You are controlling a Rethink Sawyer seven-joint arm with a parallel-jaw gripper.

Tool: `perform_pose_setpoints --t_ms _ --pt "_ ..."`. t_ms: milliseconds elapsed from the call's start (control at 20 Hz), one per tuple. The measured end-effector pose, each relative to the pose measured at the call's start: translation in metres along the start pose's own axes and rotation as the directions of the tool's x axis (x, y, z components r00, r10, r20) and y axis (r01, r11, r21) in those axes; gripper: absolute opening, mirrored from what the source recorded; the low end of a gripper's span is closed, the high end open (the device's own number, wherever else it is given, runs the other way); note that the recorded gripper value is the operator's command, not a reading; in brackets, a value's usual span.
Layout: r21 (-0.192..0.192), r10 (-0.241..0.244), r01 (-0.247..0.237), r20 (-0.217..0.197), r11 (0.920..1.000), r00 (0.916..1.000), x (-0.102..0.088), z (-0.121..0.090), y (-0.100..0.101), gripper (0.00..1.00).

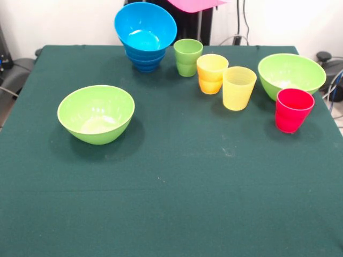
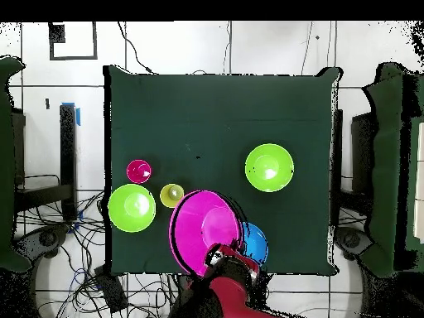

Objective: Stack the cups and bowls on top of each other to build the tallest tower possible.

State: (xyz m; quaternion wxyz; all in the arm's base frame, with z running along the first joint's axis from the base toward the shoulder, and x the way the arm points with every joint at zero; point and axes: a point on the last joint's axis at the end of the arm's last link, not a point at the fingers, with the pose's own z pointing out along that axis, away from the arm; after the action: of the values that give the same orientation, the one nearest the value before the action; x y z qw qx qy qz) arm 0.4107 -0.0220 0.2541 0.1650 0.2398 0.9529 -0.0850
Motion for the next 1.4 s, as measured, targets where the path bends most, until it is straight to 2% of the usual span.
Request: perform_pose_setpoints --t_ms 500,650,900,1150,1400 --pt "0.002 0.0 0.0 -0.001 1.0 1.0 0.001 0.001 -0.001 0.0" --pt "0.007 0.014 -0.014 -0.006 0.9999 0.9999 0.001 0.003 -0.007 0.0" --pt "0.016 0.072 -0.072 -0.021 0.9973 0.9972 -0.001 0.005 -0.021 0.0" --pt "0.023 0.148 -0.147 -0.039 0.9888 0.9882 -0.004 0.008 -0.036 0.0" --pt "0.038 0.186 -0.184 -0.06 0.9823 0.9808 -0.002 0.015 -0.052 0.0"
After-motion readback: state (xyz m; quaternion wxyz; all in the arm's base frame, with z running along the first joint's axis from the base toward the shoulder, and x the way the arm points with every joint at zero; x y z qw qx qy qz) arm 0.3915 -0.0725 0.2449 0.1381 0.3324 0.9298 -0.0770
